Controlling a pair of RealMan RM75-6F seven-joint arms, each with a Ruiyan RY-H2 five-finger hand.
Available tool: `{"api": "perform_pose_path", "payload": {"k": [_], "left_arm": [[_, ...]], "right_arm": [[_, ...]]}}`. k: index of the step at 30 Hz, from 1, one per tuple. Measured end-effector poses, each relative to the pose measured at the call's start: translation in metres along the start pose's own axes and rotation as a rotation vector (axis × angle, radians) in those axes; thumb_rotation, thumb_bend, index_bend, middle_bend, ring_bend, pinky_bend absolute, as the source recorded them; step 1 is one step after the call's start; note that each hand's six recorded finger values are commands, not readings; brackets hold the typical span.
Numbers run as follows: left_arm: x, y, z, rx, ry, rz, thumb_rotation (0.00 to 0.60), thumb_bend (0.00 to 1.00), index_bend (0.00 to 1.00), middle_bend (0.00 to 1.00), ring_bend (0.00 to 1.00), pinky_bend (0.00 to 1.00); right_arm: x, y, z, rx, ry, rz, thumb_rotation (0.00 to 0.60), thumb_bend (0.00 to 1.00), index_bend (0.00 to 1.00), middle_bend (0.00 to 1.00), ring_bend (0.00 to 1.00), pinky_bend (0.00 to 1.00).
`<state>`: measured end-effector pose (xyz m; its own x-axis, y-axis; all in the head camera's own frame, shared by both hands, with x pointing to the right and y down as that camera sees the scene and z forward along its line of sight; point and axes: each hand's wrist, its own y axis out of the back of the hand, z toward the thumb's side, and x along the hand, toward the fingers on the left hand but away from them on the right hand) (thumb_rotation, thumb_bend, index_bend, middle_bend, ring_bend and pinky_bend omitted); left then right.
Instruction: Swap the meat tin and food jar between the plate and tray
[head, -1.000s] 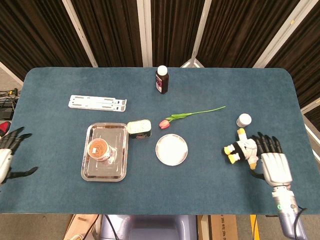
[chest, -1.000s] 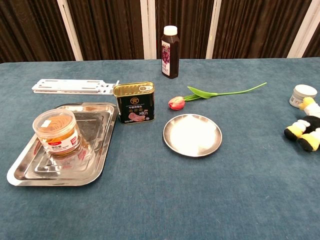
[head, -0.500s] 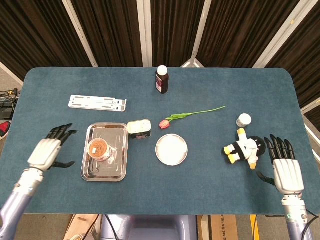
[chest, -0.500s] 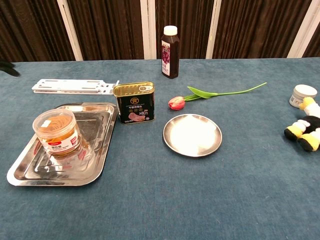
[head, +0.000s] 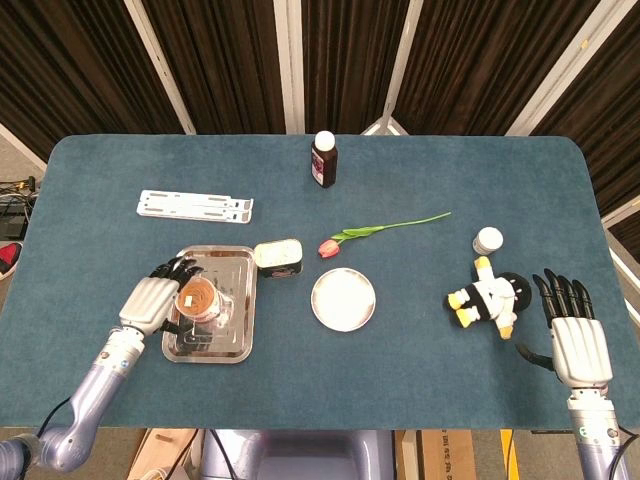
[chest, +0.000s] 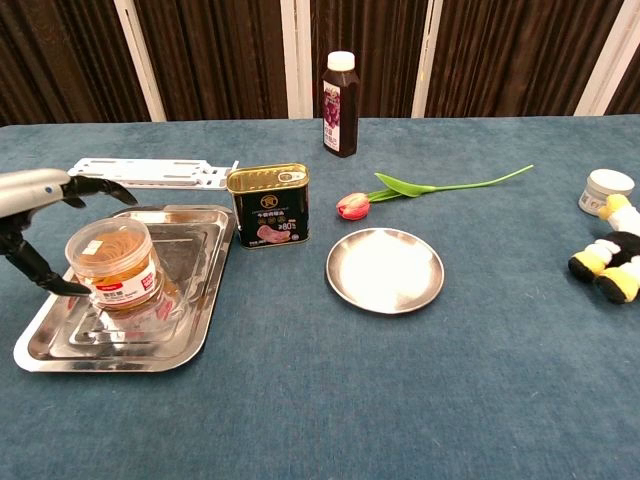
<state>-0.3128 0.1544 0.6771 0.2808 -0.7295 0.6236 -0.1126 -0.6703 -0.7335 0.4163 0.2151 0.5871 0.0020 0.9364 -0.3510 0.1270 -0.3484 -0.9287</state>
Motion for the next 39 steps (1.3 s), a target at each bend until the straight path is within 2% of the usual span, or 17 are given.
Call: {"api": "perform_pose_path", "payload": {"k": [9, 14, 21, 26, 33, 39], "left_arm": [[0.007, -0.012, 0.003, 0.021, 0.002, -0.044, 0.6, 0.27, 0.25, 0.19, 0.16, 0.24], [0.012, -0.013, 0.005, 0.02, -0.003, -0.038, 0.6, 0.37, 0.29, 0.25, 0.22, 0.28], [0.016, -0.015, 0.007, 0.023, -0.02, -0.043, 0.6, 0.44, 0.34, 0.33, 0.28, 0.33], [0.016, -0.012, 0.011, 0.006, -0.046, -0.029, 0.6, 0.44, 0.36, 0.34, 0.28, 0.33], [0.005, 0.011, 0.037, -0.065, -0.151, 0.05, 0.6, 0.44, 0.36, 0.33, 0.28, 0.32], [-0.007, 0.022, 0.08, -0.119, -0.262, 0.041, 0.6, 0.43, 0.36, 0.32, 0.28, 0.31]], "right_arm": [[-0.001, -0.002, -0.001, -0.026, -0.006, 0.012, 0.6, 0.08, 0.0, 0.0, 0.0, 0.0], [-0.001, -0.003, -0.001, -0.033, -0.009, 0.016, 0.6, 0.08, 0.0, 0.0, 0.0, 0.0], [-0.002, -0.005, -0.002, -0.037, -0.012, 0.023, 0.6, 0.08, 0.0, 0.0, 0.0, 0.0], [-0.002, -0.004, -0.002, -0.038, -0.017, 0.019, 0.6, 0.08, 0.0, 0.0, 0.0, 0.0], [-0.002, -0.005, -0.002, -0.045, -0.022, 0.017, 0.6, 0.08, 0.0, 0.0, 0.0, 0.0], [-0.003, -0.002, -0.005, -0.057, -0.032, 0.009, 0.6, 0.08, 0.0, 0.0, 0.0, 0.0]]}}
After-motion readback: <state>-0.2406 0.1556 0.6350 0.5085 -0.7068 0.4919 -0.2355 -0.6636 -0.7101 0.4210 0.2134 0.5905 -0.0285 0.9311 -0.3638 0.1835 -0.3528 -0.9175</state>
